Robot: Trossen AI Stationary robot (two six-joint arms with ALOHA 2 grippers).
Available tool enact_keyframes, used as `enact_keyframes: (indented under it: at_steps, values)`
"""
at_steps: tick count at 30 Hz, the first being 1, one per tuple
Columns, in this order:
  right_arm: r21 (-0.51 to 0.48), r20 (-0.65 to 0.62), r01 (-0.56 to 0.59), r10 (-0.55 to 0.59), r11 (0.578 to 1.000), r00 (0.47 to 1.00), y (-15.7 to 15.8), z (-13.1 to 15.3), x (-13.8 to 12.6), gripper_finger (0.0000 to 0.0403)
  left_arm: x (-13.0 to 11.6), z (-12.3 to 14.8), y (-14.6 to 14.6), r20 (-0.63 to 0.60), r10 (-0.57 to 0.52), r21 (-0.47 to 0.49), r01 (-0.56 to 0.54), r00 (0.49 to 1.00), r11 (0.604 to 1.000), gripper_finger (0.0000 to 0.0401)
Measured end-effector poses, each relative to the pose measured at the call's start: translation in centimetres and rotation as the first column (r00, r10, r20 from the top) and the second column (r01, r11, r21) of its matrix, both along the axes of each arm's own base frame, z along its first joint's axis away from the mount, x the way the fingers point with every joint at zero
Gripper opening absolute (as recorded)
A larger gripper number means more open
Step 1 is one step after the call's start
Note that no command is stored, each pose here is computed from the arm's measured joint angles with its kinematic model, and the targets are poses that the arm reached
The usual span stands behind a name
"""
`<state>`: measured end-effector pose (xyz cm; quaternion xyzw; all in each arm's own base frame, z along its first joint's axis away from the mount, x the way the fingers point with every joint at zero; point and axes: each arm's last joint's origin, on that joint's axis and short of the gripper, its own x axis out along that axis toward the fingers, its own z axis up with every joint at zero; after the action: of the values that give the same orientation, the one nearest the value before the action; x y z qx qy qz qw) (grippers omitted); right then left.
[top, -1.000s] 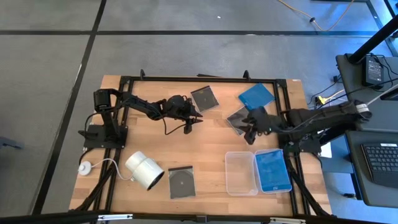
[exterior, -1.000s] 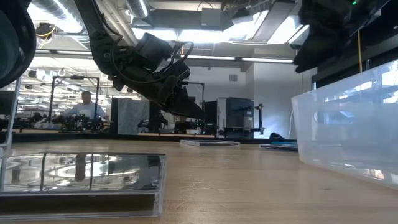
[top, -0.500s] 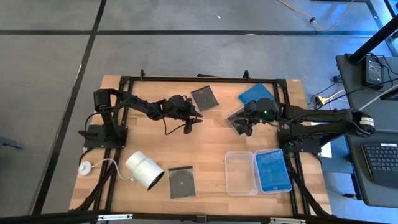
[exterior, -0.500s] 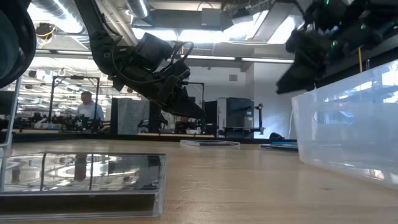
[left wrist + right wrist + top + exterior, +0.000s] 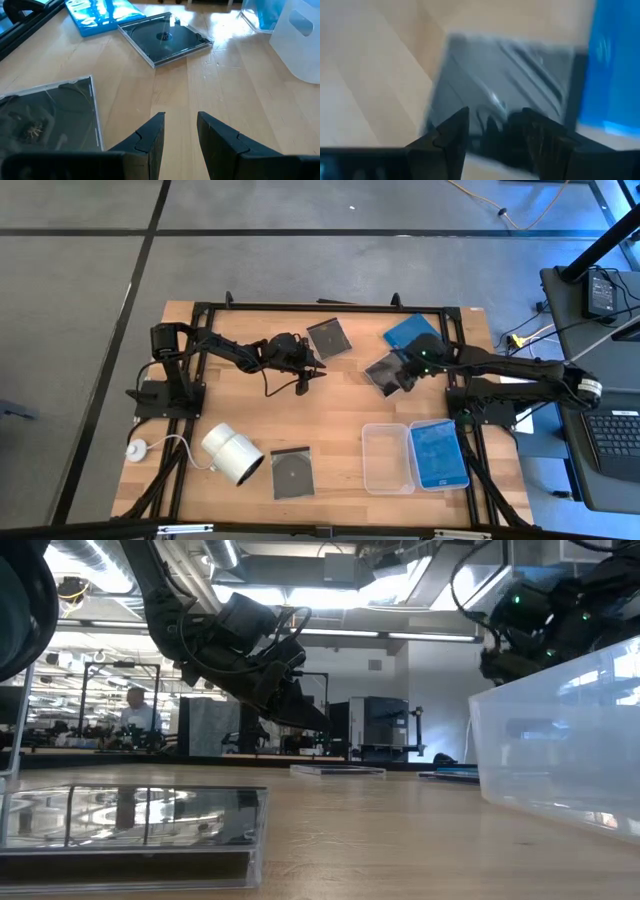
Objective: Pick & place jewel cases by type
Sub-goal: Put the middle black CD case into the left transparent bin
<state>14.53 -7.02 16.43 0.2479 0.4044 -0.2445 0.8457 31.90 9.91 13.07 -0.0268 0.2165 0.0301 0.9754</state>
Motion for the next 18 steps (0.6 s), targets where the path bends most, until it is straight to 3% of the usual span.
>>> enact_keyframes:
  at_steps: [6,18]
  values:
    - [0.055,-0.153,0.036,-0.027,0.998,0.988,0.2,-0.6,-1.3,0.0184,0.0,0.0,0.0,0.000,0.000,0.000,0.000,1.000,1.000,0.0114]
    - [-0.037,-0.125,0.015,-0.020,0.999,0.992,-0.7,4.4,0.1,0.0184,0.0,0.0,0.0,0.001,0.000,0.000,0.000,1.000,1.000,0.0114]
